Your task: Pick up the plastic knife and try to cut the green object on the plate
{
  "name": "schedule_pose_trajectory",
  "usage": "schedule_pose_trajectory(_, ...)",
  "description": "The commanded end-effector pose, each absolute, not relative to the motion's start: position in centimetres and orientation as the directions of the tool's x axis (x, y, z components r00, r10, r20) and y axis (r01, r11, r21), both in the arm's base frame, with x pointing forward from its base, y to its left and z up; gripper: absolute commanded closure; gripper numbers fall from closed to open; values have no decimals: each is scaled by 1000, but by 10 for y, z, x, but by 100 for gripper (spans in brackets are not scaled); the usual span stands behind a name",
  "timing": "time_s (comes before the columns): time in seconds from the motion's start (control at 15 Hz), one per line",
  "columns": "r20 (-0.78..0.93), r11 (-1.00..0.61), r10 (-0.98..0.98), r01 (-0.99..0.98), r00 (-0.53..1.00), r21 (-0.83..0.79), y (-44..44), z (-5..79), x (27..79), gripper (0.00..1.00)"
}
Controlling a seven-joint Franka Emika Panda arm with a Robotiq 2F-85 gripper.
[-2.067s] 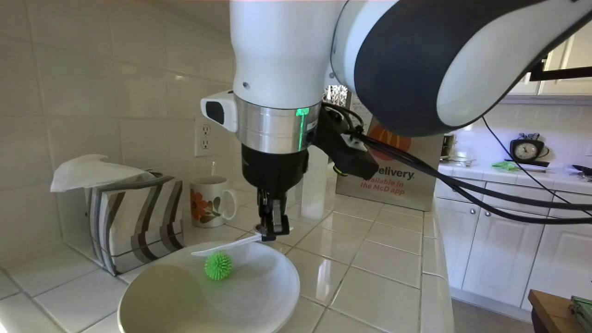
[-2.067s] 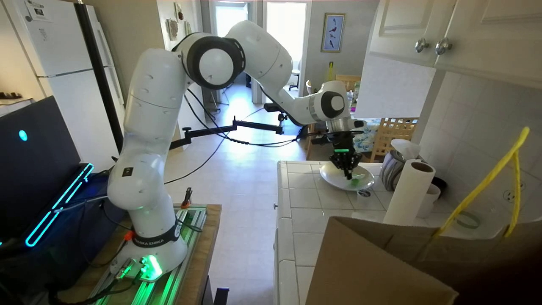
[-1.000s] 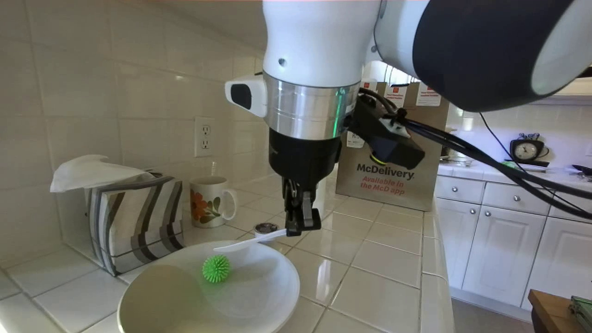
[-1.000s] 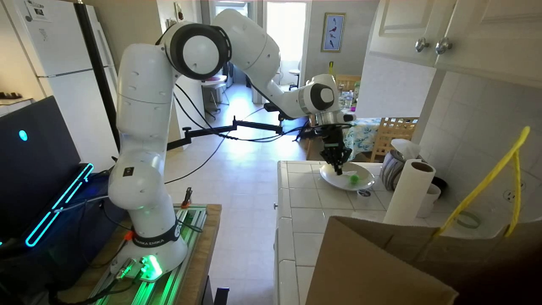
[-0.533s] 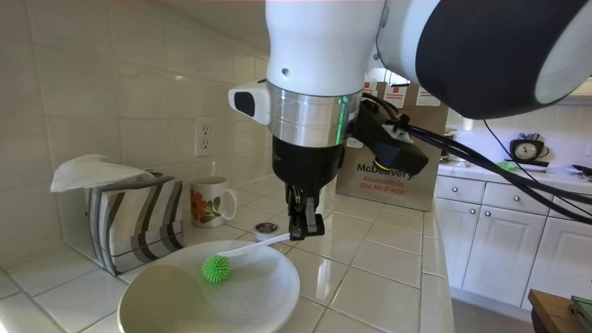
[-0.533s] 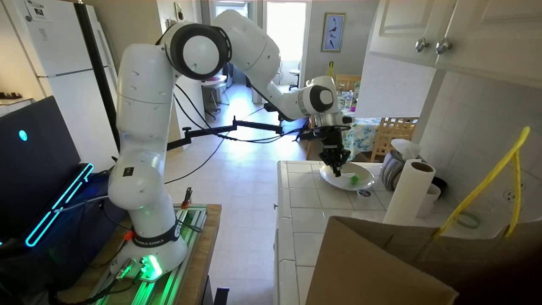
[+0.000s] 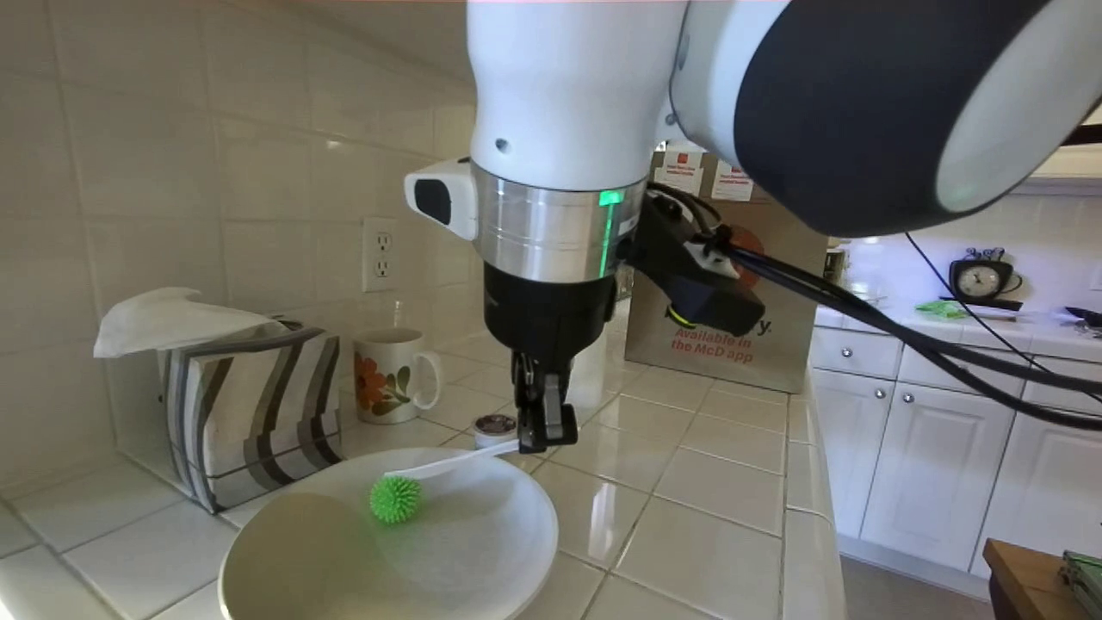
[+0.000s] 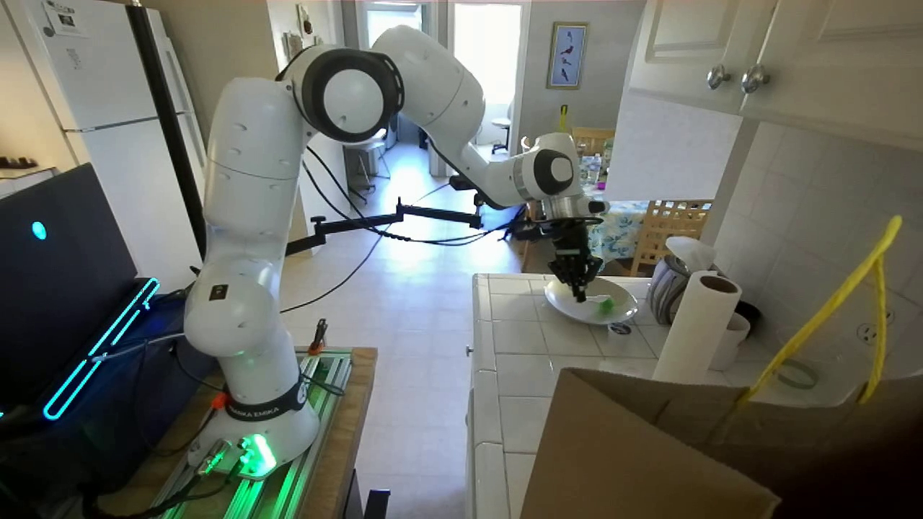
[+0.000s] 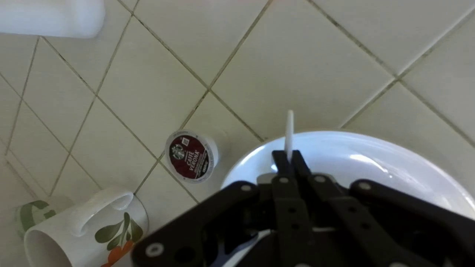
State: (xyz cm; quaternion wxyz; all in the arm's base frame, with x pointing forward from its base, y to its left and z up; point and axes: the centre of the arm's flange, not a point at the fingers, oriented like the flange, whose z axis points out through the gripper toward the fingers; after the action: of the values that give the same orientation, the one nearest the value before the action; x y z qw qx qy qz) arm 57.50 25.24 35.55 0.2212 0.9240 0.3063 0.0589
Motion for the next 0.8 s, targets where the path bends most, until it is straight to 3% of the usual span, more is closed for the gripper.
schedule_pose_trajectory(0.0, 11, -719, 605, 541, 796, 437, 260, 346, 604, 99)
schedule_pose_trajectory(0.73, 32, -730, 603, 535, 797, 425, 267, 345, 596, 99)
